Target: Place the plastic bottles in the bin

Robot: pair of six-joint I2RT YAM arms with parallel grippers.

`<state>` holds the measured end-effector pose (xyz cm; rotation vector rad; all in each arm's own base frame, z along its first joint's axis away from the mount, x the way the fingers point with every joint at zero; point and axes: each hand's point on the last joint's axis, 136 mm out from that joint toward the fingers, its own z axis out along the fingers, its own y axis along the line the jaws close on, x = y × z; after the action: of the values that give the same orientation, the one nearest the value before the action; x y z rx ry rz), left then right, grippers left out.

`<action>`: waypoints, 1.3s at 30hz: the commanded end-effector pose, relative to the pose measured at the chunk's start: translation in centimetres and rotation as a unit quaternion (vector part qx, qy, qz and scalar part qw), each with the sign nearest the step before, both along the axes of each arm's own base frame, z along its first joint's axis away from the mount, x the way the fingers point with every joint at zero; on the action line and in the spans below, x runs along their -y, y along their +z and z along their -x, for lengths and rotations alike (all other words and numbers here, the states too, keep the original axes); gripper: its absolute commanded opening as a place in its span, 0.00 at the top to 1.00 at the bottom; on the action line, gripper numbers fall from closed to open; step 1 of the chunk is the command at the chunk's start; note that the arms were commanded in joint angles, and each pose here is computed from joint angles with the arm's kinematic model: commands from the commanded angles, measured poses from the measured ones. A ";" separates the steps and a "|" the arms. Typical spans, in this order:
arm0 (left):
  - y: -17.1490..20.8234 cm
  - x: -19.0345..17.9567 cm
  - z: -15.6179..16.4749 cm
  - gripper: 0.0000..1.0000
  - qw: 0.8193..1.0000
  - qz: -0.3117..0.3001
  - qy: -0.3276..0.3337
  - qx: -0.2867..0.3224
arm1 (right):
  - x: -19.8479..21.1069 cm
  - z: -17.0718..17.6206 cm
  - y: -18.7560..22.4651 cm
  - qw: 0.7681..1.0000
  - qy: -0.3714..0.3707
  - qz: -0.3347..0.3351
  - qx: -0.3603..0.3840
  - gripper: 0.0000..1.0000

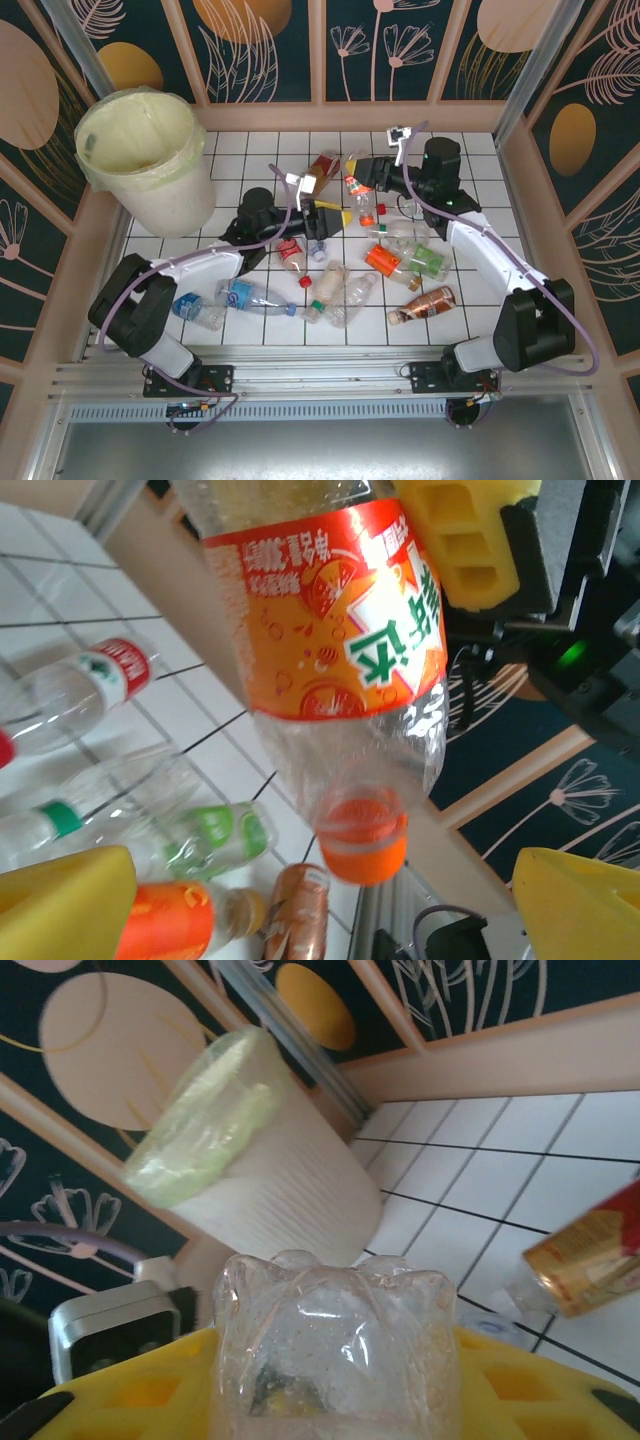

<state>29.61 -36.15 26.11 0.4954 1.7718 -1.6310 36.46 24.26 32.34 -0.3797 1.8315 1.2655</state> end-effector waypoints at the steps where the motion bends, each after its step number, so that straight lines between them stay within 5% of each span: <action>1: 4.8 1.3 0.9 0.04 0.996 0.062 -0.031 0.052 | -0.1 1.5 2.6 0.999 0.025 -0.037 0.024 0.53; 19: 6.4 3.4 0.3 0.18 0.995 0.076 -0.048 0.038 | -0.2 2.8 2.8 0.997 0.048 -0.052 0.025 0.53; 31: 5.0 4.0 -1.1 0.11 0.999 0.037 -0.021 0.026 | -0.2 2.8 2.8 0.997 0.047 -0.051 0.027 0.53; 39: 5.4 3.9 -1.0 0.34 0.998 0.046 -0.023 0.025 | -0.1 2.5 2.4 0.998 0.040 -0.050 0.022 0.53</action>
<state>30.79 -39.95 29.98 0.5090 1.7077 -1.7066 34.70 24.37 34.07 -0.4029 1.7528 1.3784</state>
